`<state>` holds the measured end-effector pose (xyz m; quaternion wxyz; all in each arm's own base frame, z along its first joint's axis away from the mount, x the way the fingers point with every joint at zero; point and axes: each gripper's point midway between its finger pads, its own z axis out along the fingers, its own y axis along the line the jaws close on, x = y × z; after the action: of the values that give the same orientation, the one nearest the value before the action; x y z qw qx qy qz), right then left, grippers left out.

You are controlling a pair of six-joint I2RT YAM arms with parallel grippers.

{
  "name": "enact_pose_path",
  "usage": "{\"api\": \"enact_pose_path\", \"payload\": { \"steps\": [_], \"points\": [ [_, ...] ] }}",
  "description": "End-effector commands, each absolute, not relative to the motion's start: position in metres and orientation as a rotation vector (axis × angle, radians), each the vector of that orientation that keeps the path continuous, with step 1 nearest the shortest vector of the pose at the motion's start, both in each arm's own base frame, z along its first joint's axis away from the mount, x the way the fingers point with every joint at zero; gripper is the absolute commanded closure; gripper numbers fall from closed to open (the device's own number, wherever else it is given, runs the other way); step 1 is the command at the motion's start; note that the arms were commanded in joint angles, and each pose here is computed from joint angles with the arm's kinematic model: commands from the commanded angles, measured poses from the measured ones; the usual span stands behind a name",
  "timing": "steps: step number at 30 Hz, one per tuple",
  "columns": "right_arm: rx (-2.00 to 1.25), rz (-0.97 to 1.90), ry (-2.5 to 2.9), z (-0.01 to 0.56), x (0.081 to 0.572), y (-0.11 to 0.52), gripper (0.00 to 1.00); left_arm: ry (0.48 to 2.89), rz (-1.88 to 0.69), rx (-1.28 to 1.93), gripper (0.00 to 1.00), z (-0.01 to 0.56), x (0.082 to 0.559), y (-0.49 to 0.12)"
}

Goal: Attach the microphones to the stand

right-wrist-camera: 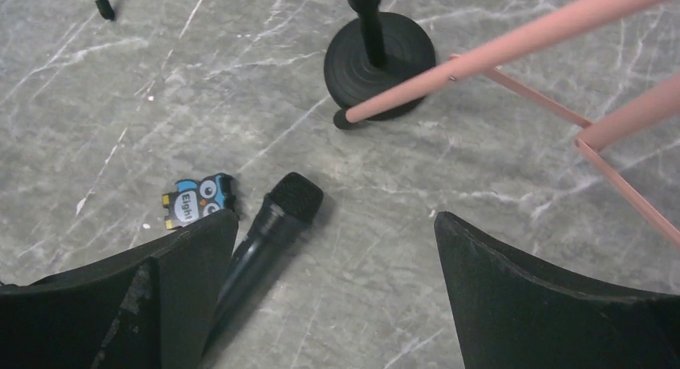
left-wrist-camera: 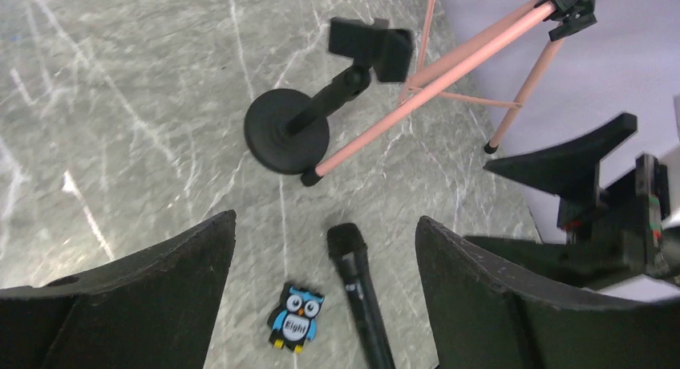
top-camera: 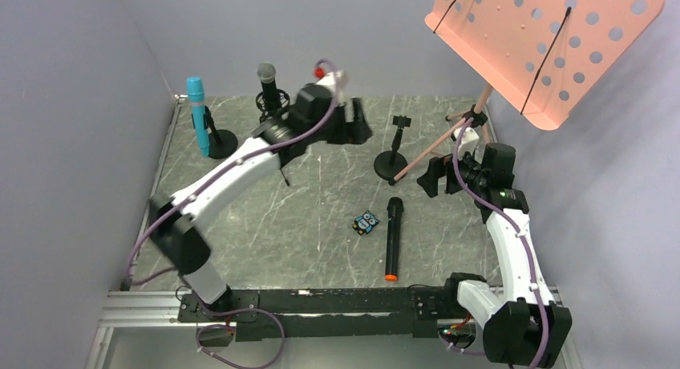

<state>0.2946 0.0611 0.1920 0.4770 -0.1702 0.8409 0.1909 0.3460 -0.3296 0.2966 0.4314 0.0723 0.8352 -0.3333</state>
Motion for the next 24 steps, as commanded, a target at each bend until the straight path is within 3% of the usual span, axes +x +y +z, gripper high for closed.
{"api": "enact_pose_path", "payload": {
  "steps": [1, 7, 11, 24],
  "points": [
    [-0.431, 0.439, 2.01, 0.2, 0.29, 0.051, 0.0, 2.125, -0.672, 0.247, 0.15, 0.298, 0.367, -0.368],
    [-0.397, 0.451, 2.037, 0.198, 0.291, 0.047, 0.0, 2.01, -0.759, 0.423, 0.2, 0.3, 0.39, -0.433],
    [-0.396, 0.457, 2.023, 0.202, 0.289, 0.049, 0.0, 1.986, -0.707, 0.362, 0.21, 0.296, 0.409, -0.444],
    [-0.407, 0.471, 1.993, 0.211, 0.285, 0.053, 0.0, 1.922, -0.707, 0.294, 0.41, 0.291, 0.428, -0.478]
  ]
}}
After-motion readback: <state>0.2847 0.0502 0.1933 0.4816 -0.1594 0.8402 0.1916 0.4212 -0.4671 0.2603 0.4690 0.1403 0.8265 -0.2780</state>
